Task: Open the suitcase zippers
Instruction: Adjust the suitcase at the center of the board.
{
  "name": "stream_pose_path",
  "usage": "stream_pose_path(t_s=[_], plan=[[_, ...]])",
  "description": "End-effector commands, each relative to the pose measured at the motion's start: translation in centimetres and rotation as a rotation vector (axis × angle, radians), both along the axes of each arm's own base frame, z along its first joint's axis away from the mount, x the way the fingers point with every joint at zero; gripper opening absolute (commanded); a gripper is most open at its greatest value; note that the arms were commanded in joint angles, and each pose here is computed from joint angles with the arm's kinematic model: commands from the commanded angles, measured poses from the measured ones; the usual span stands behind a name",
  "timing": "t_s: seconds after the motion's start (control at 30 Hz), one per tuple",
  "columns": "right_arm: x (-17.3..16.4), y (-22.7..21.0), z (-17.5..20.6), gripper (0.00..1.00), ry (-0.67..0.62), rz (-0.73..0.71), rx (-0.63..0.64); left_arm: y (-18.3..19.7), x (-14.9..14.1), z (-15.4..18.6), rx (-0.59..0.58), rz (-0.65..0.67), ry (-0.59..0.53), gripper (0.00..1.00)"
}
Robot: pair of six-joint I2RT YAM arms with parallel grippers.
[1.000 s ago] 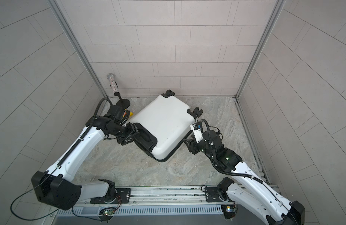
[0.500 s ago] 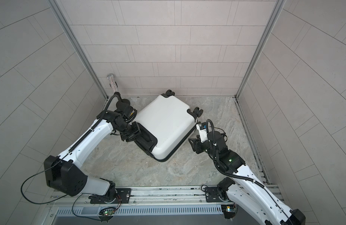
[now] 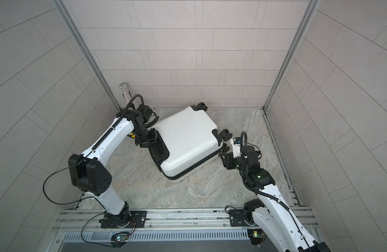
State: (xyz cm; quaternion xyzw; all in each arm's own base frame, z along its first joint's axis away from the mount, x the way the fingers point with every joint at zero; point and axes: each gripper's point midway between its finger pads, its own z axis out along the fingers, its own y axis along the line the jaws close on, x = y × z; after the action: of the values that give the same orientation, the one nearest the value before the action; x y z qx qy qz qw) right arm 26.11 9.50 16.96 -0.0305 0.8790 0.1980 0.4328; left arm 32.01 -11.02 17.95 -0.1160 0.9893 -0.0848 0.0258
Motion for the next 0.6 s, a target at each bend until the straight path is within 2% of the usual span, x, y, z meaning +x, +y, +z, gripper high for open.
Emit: stream_pose_path(t_s=[0.0,0.2,0.3,0.43,0.57], plan=[[0.5,0.0,0.7,0.6,-0.04,0.0,0.025,2.9,2.6,-0.7,0.173,-0.179,-0.043,0.39],[0.5,-0.1,1.1,0.6,-0.058,-0.003,0.07,3.5,7.4,1.0,0.225,-0.239,-0.123,0.4],[0.2,-0.2,1.9,0.6,-0.084,-0.004,0.088,3.1,8.8,2.7,0.218,-0.258,-0.168,0.43],[-0.6,0.1,2.7,0.6,-0.125,0.022,0.114,2.1,9.1,6.1,0.17,-0.275,-0.259,0.51],[-1.4,0.1,2.9,0.59,-0.155,0.021,0.131,0.9,8.3,10.2,0.145,-0.331,-0.41,0.56]])
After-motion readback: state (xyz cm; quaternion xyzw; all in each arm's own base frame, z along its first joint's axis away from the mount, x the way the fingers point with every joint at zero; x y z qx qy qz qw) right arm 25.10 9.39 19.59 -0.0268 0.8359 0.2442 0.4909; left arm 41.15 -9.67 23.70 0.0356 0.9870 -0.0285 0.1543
